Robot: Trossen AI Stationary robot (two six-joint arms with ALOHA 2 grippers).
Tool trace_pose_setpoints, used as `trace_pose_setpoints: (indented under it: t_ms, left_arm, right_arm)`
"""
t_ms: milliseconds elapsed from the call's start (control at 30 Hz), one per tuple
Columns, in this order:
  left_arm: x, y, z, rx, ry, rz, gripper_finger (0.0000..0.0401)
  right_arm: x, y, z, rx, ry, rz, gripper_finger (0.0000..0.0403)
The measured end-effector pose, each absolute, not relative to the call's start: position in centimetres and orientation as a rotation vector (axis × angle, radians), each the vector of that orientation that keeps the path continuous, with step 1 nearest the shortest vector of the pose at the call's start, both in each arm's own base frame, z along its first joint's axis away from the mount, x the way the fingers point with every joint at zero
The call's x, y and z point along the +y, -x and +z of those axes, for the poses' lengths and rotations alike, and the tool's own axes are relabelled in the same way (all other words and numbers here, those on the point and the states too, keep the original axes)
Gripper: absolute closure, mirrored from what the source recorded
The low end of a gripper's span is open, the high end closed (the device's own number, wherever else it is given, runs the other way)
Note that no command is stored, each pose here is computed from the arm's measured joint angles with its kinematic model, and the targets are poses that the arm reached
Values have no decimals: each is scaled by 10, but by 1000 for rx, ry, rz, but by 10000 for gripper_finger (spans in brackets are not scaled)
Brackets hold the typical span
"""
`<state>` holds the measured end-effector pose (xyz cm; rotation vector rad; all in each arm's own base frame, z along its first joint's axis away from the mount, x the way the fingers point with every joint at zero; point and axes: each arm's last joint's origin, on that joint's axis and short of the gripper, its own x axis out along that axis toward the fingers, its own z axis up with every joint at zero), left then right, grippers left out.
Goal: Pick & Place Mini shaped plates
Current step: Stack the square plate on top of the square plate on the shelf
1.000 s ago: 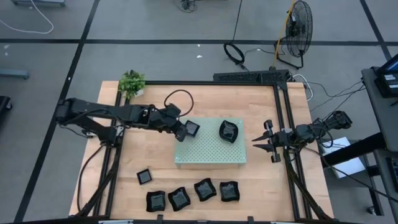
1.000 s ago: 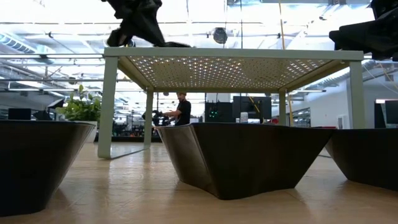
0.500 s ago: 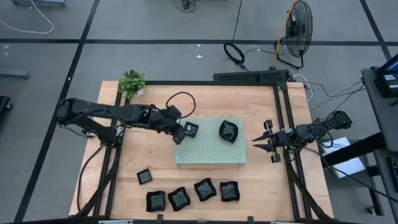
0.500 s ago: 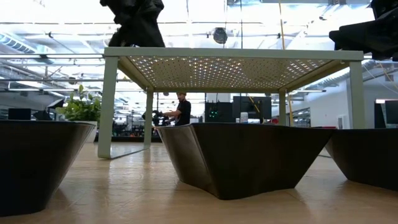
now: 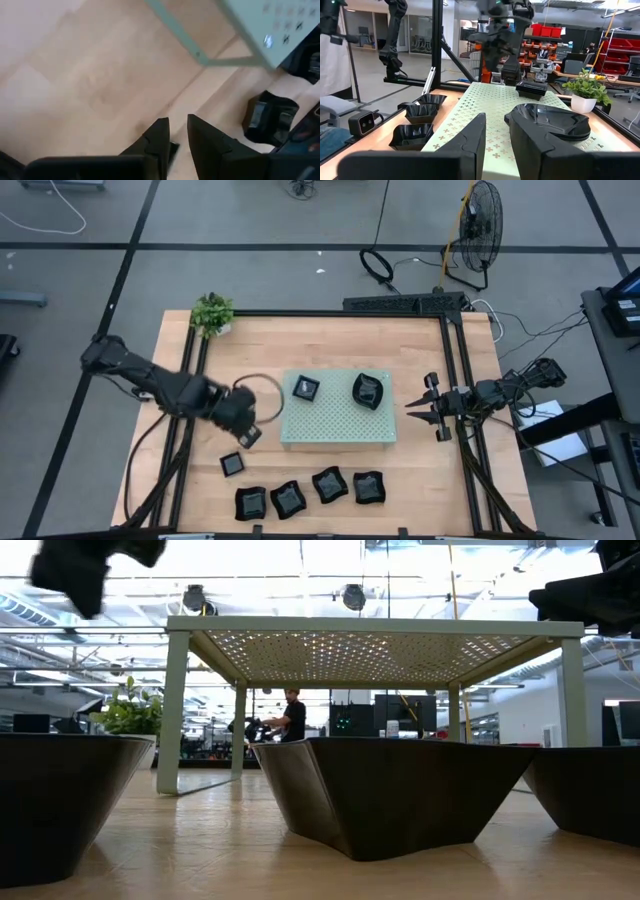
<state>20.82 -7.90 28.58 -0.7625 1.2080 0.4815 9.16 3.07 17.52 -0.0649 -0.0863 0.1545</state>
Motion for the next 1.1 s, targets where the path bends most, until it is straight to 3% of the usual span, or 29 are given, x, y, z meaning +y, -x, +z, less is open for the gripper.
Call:
trace_pose_setpoints:
  t_ms: [200,367,533,700,1100]
  left_arm:
    - [-108,-185,254,1221,1032,759,326]
    - [-120,-159,216,1348,1163,986,289]
    - [-125,-144,184,1393,1254,1077,232]
    - [-136,-142,169,1304,1388,1031,200]
    - [-144,-138,155,1286,1383,1070,234]
  right_arm:
    - [31,-92,175,-87,65,154,328]
    - [31,-92,175,-87,65,154,328]
    - [31,-92,175,-87,65,154,328]
    - [31,-92,175,-87,65,154,328]
    - [31,-92,175,-87,65,154,328]
